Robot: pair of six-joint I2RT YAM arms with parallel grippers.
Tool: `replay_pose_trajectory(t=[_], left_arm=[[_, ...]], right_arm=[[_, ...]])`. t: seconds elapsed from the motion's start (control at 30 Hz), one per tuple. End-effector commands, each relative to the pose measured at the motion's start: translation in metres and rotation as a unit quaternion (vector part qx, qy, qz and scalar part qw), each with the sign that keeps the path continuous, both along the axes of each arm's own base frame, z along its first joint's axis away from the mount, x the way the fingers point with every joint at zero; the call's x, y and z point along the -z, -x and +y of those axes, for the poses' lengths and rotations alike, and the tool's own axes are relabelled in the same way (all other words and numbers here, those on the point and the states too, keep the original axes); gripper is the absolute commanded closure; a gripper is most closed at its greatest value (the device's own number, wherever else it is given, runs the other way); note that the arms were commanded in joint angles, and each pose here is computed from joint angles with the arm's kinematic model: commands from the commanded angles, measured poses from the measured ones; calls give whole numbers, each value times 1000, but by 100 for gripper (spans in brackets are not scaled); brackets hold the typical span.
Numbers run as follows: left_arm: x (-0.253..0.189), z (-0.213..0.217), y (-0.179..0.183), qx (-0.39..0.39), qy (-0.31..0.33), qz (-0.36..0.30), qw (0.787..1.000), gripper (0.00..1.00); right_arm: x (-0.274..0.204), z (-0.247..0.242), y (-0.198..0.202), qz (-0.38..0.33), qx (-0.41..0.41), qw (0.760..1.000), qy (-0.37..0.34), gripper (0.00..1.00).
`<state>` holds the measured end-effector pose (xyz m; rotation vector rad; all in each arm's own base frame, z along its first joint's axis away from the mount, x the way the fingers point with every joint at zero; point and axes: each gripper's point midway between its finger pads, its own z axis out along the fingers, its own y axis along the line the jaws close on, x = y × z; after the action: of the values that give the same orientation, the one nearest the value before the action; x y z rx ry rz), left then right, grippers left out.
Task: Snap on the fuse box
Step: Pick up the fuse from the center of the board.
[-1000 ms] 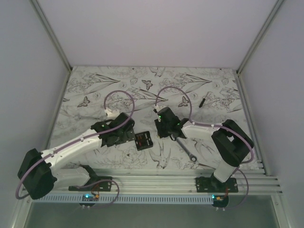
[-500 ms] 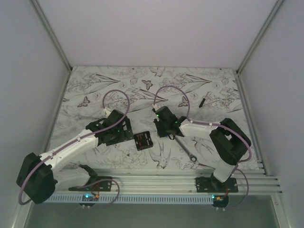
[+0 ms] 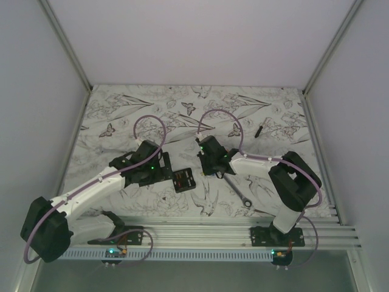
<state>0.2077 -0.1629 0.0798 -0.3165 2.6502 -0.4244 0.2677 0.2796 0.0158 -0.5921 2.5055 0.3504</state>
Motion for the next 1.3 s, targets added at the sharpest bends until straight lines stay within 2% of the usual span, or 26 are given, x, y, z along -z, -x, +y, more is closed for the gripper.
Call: replay_pose_trajectory(t=[0.0, 0.1, 0.37, 0.6, 0.63, 0.8, 0.87, 1.0, 1.27], left_arm=[[-1, -2, 3, 13, 13, -3, 1000, 5], [-3, -4, 3, 18, 20, -4, 1000, 5], [-8, -9, 4, 44, 29, -11, 999, 5], [-10, -9, 3, 55, 28, -17, 998, 5], [-11, -10, 4, 58, 28, -18, 998, 5], [-12, -1, 2, 51, 30, -19, 998, 5], [-10, 6, 2, 38, 36, -15, 999, 4], [-7, 16, 2, 15, 54, -6, 998, 4], [-3, 25, 6, -1, 66, 0, 998, 3]], right_arm=[[6, -7, 6, 13, 8, 1000, 20, 96], [-1, -4, 5, 6, 4, 1000, 9, 100], [-23, 7, 3, -10, -15, 1000, -22, 100], [-29, 3, 5, -16, -26, 999, -17, 100], [-30, 2, 6, -19, -46, 999, -8, 97], [-36, -3, 6, -41, -113, 992, 24, 69], [-39, -2, 4, -45, -135, 989, 32, 63], [-38, 8, -8, -46, -151, 987, 32, 61], [-23, 26, -18, -32, -174, 984, 26, 68]])
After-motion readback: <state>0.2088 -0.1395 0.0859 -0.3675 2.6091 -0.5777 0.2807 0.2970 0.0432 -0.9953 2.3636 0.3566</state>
